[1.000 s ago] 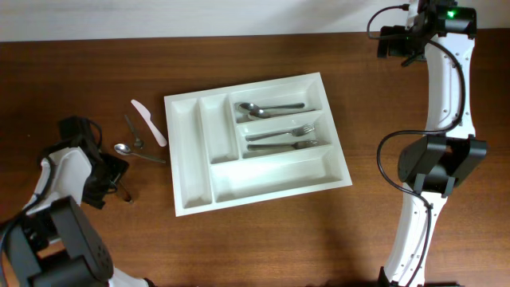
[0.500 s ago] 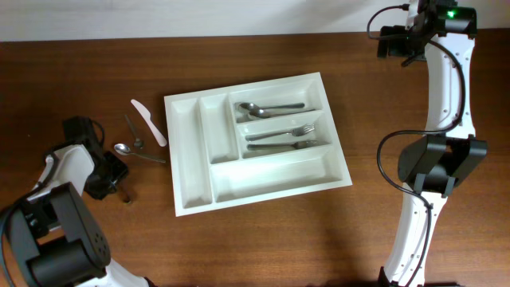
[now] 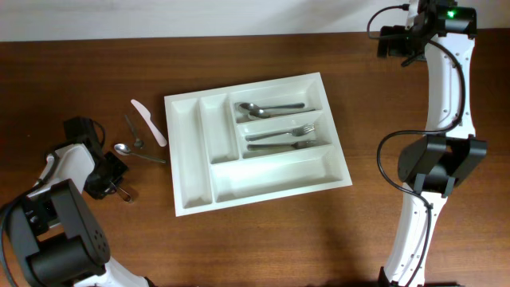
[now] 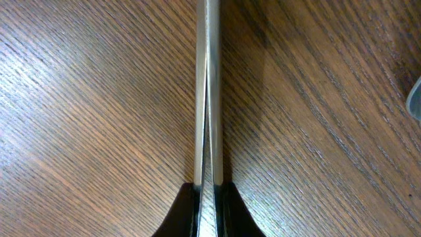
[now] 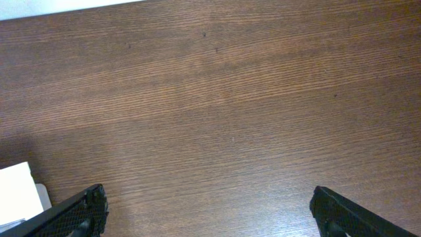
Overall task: Pack container
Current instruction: 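Lower the left gripper and grasp the steel tongs, then carry the tongs into the tray's bottom compartment and release them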
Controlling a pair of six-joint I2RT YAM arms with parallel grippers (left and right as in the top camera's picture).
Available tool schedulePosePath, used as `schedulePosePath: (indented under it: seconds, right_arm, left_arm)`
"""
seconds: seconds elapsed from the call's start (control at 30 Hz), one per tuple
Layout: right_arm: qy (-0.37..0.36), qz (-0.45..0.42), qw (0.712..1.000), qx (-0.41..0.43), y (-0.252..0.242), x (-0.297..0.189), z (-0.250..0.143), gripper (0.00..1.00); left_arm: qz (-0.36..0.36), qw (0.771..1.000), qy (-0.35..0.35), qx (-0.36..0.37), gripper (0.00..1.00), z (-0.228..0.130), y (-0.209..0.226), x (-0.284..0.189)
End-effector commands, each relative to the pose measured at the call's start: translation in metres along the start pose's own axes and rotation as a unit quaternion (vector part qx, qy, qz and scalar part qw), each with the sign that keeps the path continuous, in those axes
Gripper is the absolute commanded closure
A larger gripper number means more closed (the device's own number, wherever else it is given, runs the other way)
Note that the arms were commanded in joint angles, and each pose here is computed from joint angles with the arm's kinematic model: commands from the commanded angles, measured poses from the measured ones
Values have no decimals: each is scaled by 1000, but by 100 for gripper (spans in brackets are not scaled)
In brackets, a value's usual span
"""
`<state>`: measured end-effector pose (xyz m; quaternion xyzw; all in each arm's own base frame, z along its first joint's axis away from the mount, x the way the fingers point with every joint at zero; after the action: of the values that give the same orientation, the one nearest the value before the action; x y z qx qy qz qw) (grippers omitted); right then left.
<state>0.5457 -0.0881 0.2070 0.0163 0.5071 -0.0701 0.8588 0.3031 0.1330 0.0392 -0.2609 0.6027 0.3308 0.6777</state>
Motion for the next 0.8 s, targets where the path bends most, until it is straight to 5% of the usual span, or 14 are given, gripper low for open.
schedulePosePath:
  seconds: [0.0,0.37,0.5,0.53,0.6,0.77]
  right_arm:
    - [-11,-8,1000,4,-1,-7,5,1]
    - [-11,-8,1000,4,-1,-7,5,1]
    - [-11,-8,1000,4,-1,-7,5,1]
    - [-11,-8,1000,4,-1,-7,5,1]
    - [-11,-8,1000,4,-1,-7,5,1]
    - [-11,-8,1000,4,-1,-7,5,1]
  left_arm:
    - [1,1000,4,2,98,1,1,3]
    - [-35,995,-84,39,98,45,-11,-88]
    - [-98,973,-156,137,98,59,-34,-147]
    - [-122,960,-176,180,98,59,-44,-161]
    - [-201,896,-226,325,98,45,-82,-194]
    - [-304,769,-254,501,98,-5,-143,-224]
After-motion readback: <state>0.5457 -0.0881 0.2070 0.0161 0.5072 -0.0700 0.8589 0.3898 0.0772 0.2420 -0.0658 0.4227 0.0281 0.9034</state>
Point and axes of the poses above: each gripper's point midway between its finger pads, its own x axis out along the fingers, its own y axis along the line the jaws close on, z = x × y, the point moved 4 cm from there along -x, back along the fingers, and after that the axes turned 2 degrees about -x, right-handed, at the moved point
